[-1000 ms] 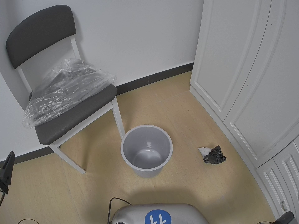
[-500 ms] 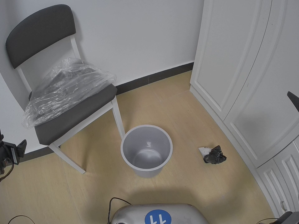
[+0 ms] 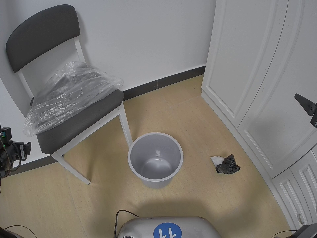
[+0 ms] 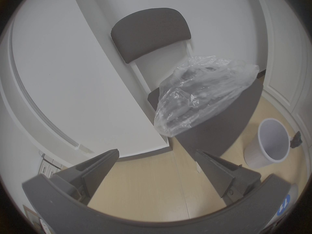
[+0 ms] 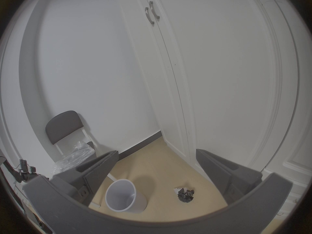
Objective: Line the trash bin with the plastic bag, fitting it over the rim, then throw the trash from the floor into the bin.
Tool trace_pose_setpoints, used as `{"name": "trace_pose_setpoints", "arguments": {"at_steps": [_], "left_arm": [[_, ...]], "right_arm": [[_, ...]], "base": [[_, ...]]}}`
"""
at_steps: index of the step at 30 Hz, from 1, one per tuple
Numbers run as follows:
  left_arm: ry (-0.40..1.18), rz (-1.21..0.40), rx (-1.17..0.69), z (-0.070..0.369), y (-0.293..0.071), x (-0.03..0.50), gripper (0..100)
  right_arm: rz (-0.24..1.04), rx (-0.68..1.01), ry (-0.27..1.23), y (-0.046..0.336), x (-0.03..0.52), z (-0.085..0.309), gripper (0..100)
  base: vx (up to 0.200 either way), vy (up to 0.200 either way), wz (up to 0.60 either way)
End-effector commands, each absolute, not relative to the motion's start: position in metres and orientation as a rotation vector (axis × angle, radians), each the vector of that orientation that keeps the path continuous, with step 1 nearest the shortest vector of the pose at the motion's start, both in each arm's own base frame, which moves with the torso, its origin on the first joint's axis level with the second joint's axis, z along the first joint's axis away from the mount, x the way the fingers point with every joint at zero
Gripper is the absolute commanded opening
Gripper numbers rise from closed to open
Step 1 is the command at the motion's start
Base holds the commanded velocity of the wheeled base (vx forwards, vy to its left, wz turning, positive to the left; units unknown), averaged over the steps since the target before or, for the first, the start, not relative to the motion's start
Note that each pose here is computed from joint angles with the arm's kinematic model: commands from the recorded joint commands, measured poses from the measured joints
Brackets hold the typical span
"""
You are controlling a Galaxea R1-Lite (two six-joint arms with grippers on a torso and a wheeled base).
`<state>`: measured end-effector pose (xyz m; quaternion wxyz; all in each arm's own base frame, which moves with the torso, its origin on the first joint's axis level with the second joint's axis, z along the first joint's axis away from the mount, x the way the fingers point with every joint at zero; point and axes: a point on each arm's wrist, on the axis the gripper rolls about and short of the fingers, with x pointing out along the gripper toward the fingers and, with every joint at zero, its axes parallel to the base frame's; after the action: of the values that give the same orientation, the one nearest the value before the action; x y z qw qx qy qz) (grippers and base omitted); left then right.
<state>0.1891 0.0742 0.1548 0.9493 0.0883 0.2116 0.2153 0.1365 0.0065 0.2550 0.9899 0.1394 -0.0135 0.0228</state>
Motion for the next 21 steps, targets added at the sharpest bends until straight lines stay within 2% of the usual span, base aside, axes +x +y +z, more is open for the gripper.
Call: {"name": "trace_pose_setpoints", "arguments": {"at_steps": [1, 8, 21], "left_arm": [[0.471, 0.443, 0.17, 0.133, 0.088, 0.219, 100], [0.396, 0.464, 0.177, 0.138, 0.101, 0.243, 100], [0.398, 0.463, 0.126, 0.131, 0.108, 0.266, 100]], "right_arm": [[0.048, 0.281, -0.023, 0.007, 0.138, 0.255, 100], [0.05, 0.282, -0.044, 0.007, 0.136, 0.258, 100], [0.052, 0.282, -0.069, 0.006, 0.135, 0.259, 100]], "base": [[0.0, 0.0, 0.0], [0.0, 0.0, 0.0], [0.0, 0.0, 0.0]]}}
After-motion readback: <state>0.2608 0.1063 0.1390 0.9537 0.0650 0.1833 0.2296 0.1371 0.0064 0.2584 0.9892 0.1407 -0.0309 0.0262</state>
